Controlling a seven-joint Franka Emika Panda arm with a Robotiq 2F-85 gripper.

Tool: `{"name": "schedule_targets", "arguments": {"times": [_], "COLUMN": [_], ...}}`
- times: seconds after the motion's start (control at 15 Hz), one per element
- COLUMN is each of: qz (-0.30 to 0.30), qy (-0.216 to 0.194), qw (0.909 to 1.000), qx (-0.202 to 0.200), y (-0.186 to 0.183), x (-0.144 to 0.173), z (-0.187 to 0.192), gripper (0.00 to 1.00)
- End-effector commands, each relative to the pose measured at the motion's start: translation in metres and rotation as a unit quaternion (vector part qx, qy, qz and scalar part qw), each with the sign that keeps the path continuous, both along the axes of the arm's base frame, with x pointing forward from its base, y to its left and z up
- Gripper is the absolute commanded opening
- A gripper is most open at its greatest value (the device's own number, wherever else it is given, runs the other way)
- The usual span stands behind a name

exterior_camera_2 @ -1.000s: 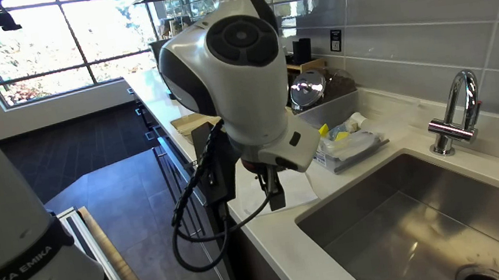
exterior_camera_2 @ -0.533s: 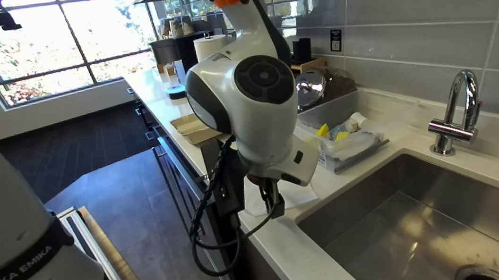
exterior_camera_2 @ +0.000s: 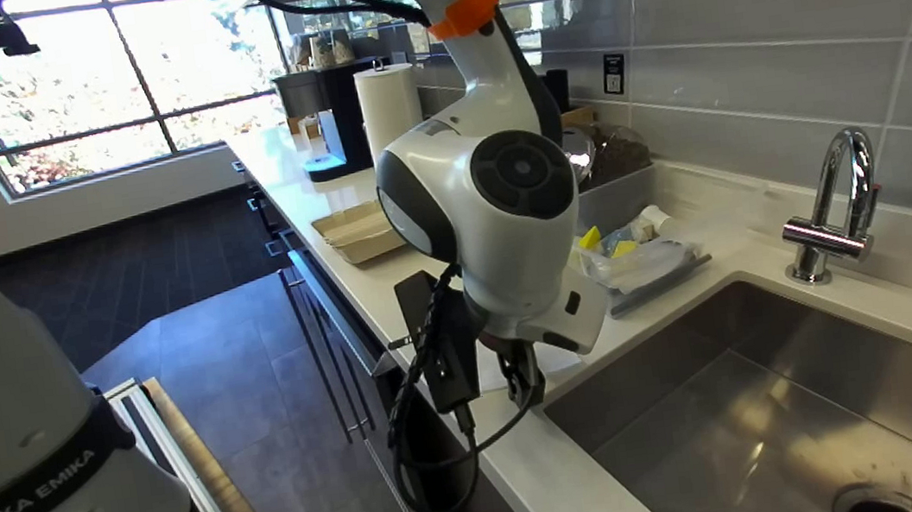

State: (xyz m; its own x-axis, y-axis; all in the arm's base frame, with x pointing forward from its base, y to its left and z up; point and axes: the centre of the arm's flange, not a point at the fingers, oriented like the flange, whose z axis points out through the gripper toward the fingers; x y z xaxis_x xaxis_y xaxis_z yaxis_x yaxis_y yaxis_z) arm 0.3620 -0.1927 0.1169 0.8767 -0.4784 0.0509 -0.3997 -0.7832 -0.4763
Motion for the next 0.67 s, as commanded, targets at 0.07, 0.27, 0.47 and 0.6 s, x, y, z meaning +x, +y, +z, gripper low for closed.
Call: {"name": "schedule_targets", "arguments": {"times": [0.07,0.27,0.47,0.6], "qz": [0.001,0.005,0.012,0.019], "qy": [-0.012,-0.012,-0.011,-0.009], "qw": [0.9999,0.9999,0.9998,0.9997], "qx": [0.005,0.01,0.011,0.013], "y": [-0.002,0.0,0.006,0.013], "x": [0.005,0.007,0.01,0.013], "z": [-0.021,-0.025,-0.027,-0.028], "gripper": [1.0,1.0,1.0,1.0]}}
